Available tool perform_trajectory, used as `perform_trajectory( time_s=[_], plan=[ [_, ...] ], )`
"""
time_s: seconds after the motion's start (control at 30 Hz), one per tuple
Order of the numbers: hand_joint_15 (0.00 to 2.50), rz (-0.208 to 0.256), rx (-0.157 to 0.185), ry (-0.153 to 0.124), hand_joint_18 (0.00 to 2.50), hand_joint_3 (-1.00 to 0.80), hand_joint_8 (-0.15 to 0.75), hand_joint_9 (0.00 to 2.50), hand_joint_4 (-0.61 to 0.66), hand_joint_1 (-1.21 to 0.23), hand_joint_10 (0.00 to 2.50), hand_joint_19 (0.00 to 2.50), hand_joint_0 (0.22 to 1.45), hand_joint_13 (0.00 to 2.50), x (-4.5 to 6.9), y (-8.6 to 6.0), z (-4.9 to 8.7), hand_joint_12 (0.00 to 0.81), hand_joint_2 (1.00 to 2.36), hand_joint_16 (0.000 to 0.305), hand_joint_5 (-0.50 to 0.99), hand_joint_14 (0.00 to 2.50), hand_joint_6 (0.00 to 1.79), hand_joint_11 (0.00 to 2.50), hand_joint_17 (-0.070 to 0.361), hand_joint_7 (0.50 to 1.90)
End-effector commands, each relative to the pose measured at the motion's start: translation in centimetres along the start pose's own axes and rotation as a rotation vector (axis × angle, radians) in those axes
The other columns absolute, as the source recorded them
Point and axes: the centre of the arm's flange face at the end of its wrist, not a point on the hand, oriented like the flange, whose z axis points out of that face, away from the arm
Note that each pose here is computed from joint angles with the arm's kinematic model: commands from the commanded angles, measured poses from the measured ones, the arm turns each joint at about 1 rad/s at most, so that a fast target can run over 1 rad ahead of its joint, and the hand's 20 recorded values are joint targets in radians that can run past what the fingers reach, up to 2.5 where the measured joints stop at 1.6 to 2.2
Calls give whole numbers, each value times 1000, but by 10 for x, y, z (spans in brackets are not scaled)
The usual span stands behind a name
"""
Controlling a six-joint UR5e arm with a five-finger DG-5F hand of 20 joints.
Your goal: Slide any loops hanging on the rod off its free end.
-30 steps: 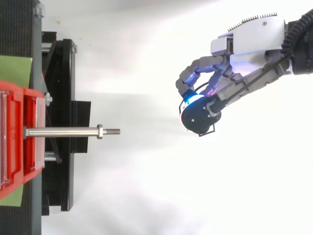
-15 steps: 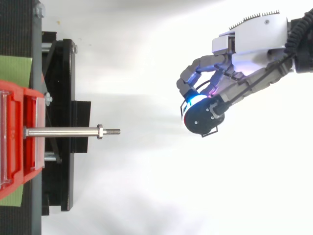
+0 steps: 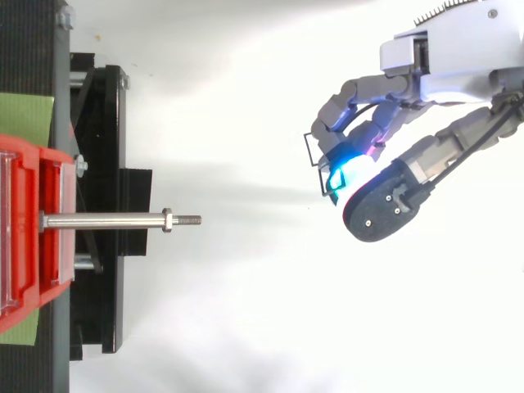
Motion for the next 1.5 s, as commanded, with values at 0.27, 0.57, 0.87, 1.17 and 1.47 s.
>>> perform_trajectory(
  time_s=[0.27, 0.57, 0.87, 1.17, 1.47],
  plan=[
    [0, 9, -7, -11, 410, -466, 275, 895, 164, -727, 9, 46, 571, 538, -3, 1, -1, 272, 1003, 41, -151, 0, 755, 261, 91, 1363],
    [0, 9, -11, -17, 427, -500, 283, 901, 177, -650, 9, 44, 529, 544, -7, 0, -1, 283, 1000, 42, -148, 0, 755, 261, 94, 1325],
    [0, 11, -9, -17, 440, -500, 288, 907, 183, -598, 9, 47, 505, 551, -7, 0, -1, 290, 1000, 43, -145, 0, 746, 260, 97, 1323],
    [0, 12, -9, -18, 447, -500, 288, 906, 191, -623, 9, 38, 495, 553, -8, -1, -2, 294, 1000, 44, -143, 0, 739, 250, 99, 1328],
    [0, 12, -11, -19, 419, -402, 279, 907, 138, -615, 9, 47, 582, 544, -9, 0, -2, 274, 1009, 39, -149, 0, 768, 256, 88, 1395]
  ],
)
